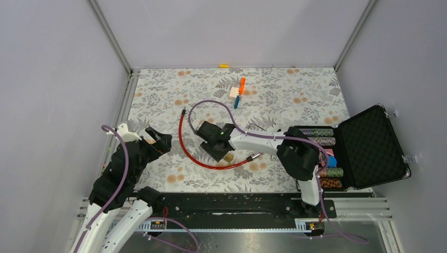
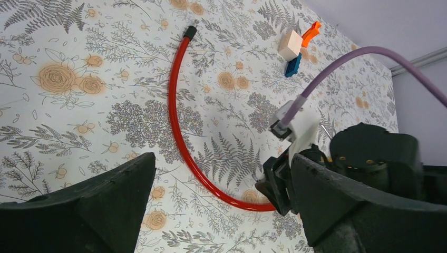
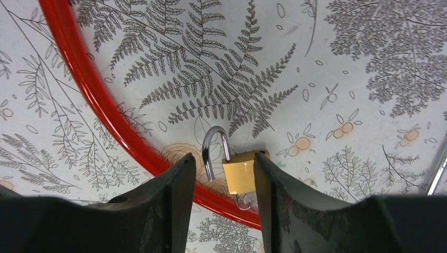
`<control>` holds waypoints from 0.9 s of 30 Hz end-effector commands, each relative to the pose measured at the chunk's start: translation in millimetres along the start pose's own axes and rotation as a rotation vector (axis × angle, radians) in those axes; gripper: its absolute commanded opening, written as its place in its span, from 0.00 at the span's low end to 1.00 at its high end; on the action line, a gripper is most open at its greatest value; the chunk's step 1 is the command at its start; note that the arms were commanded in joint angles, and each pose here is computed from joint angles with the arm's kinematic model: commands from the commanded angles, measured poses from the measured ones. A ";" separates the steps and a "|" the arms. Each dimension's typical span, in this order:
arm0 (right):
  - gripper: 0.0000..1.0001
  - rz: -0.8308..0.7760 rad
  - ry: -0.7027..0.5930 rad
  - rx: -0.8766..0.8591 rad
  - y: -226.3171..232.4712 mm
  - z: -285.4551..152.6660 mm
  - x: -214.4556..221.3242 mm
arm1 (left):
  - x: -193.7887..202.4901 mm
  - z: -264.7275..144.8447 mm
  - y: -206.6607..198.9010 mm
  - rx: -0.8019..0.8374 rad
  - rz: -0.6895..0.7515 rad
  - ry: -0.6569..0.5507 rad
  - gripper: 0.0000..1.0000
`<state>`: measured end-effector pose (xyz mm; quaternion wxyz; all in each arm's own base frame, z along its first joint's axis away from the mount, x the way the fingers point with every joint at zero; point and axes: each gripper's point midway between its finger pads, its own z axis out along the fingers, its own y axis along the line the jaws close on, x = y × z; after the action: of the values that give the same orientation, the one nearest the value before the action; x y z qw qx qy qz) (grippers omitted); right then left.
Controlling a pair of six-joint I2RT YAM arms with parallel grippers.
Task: Lock with the key
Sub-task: Pick up the lock from the center of the board.
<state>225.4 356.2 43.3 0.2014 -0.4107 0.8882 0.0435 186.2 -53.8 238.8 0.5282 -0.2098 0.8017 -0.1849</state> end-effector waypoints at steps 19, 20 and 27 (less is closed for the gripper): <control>0.00 0.003 -0.165 0.013 -3.6 -45.6 -41.5 | -6.0 -6.8 -27.7 0.119 0.025 0.027 0.99; 0.00 0.028 -0.203 0.024 -7.1 -58.8 -49.2 | -2.0 -5.9 -34.4 0.152 0.033 0.050 0.99; 0.00 0.237 -0.477 0.104 -39.7 -159.2 -89.9 | 27.1 1.8 -98.7 0.479 0.082 0.210 0.99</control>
<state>240.3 358.1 125.5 0.3011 -0.3678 0.8767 0.0734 188.7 -101.5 243.0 0.4898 -0.1226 0.8216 -0.2647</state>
